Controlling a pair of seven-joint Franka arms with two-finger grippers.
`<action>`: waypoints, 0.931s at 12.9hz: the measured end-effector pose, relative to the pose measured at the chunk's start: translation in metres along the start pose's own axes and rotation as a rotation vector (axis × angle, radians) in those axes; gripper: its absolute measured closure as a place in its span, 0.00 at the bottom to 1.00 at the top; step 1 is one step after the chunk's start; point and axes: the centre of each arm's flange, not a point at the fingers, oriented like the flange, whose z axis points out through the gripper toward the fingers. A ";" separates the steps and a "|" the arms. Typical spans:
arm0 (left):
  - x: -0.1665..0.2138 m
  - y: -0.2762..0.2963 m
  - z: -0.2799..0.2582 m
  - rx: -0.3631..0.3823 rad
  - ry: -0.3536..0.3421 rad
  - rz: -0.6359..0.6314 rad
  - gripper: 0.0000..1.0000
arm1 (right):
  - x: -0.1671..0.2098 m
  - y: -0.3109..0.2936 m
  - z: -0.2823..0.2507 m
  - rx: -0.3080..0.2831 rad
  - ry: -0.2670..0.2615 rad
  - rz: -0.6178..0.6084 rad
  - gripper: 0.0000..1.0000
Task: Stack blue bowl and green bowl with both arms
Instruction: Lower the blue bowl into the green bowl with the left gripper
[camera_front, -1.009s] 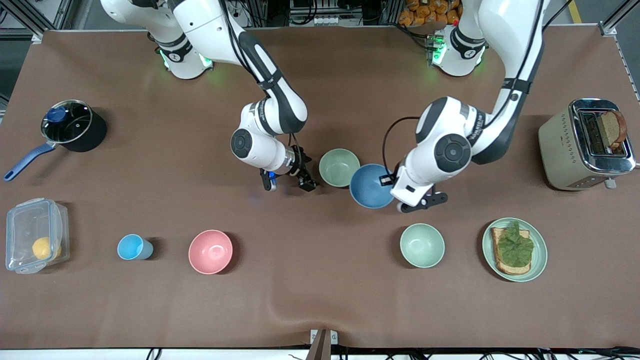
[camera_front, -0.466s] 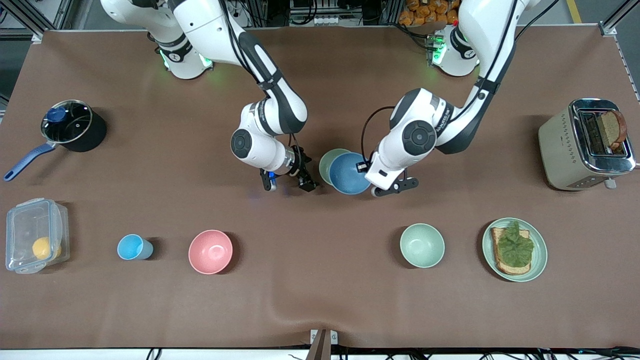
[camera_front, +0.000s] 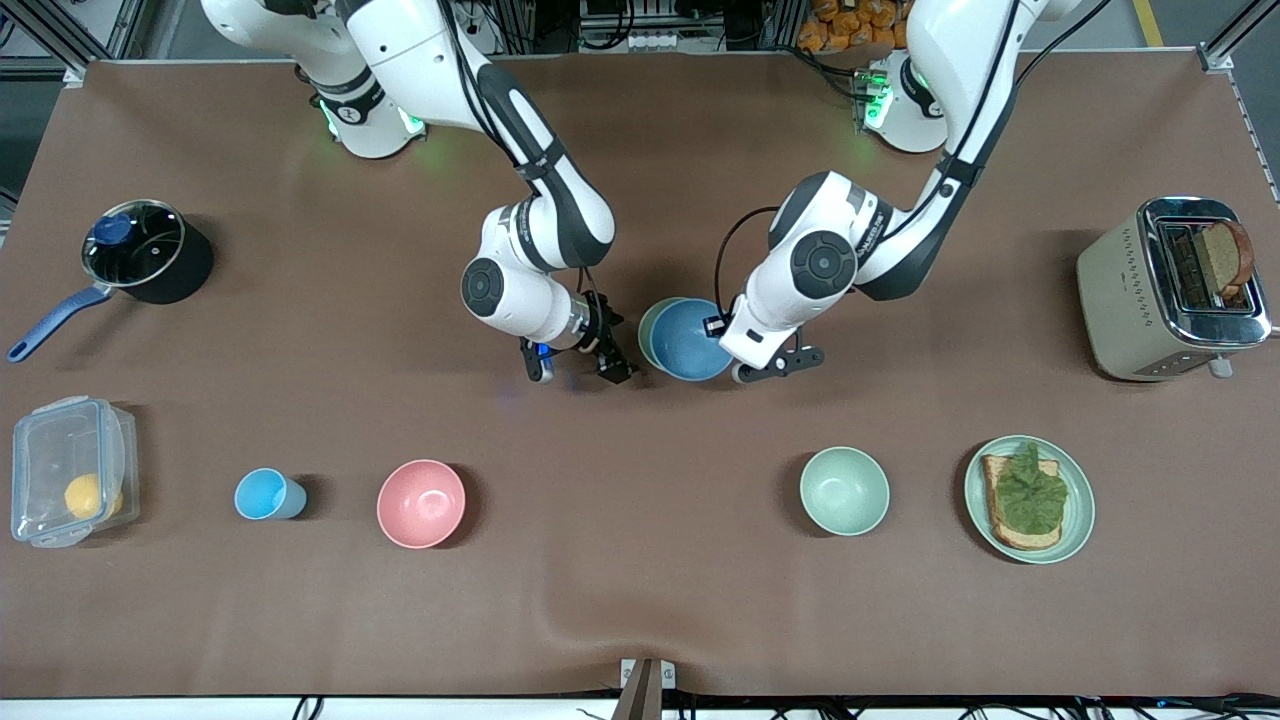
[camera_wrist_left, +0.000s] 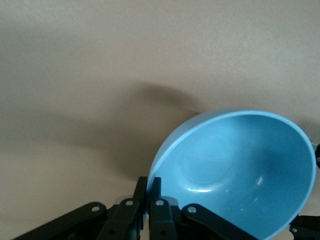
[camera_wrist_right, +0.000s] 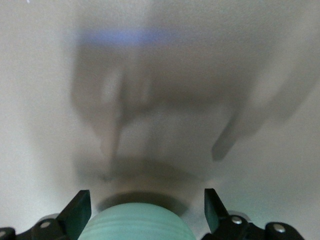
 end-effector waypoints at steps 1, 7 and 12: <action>-0.004 0.003 0.001 -0.003 0.001 -0.001 0.95 | 0.000 0.000 0.000 0.000 0.000 0.000 0.00; -0.011 0.001 0.017 -0.008 0.010 -0.006 0.95 | 0.000 0.000 0.000 0.000 0.000 0.000 0.00; -0.018 -0.001 0.033 -0.013 0.019 -0.001 0.95 | 0.000 0.000 0.000 0.001 -0.001 0.000 0.00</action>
